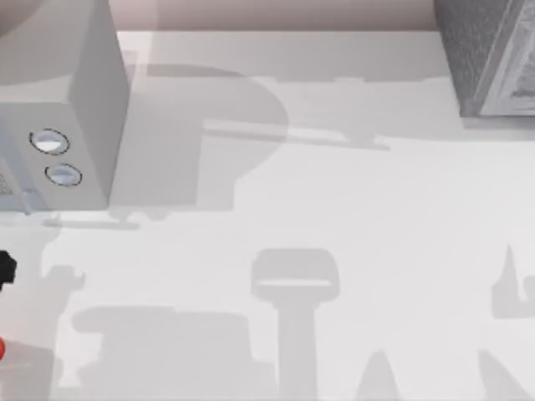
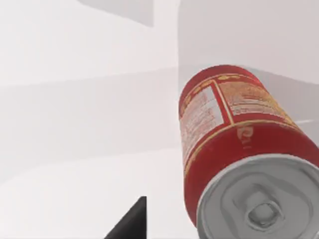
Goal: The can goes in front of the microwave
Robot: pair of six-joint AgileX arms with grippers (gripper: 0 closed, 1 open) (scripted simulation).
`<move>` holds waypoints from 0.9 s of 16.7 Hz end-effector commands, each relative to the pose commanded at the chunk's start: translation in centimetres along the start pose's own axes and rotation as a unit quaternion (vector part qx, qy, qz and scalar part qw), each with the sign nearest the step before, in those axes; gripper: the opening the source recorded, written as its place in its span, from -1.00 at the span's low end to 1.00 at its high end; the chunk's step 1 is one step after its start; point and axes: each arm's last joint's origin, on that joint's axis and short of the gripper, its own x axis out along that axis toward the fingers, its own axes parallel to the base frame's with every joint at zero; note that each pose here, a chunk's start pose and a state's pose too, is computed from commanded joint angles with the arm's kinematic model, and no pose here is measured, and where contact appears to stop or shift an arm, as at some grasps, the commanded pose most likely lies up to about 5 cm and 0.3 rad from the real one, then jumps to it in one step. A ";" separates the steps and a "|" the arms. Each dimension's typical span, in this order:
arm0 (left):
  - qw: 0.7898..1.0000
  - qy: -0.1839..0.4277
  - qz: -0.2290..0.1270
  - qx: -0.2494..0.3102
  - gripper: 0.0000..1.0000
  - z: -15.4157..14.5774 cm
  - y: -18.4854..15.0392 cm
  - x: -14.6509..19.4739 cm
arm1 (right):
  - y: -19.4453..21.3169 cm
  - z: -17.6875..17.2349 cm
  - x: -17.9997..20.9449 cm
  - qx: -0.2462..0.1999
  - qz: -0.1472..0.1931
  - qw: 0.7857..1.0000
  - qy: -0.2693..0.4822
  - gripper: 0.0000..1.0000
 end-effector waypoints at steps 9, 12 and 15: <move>1.000 0.000 0.000 0.000 1.00 0.0 0.0 -0.1 | 0.0 0.0 0.0 0.000 0.000 1.000 0.000 1.00; 1.000 0.001 0.000 0.000 1.00 0.2 0.0 -1.8 | 0.0 0.0 0.0 0.000 0.000 1.000 0.000 1.00; 1.000 0.002 0.000 0.000 1.00 0.1 0.0 -3.8 | 0.0 0.0 0.0 0.000 0.000 1.000 0.000 1.00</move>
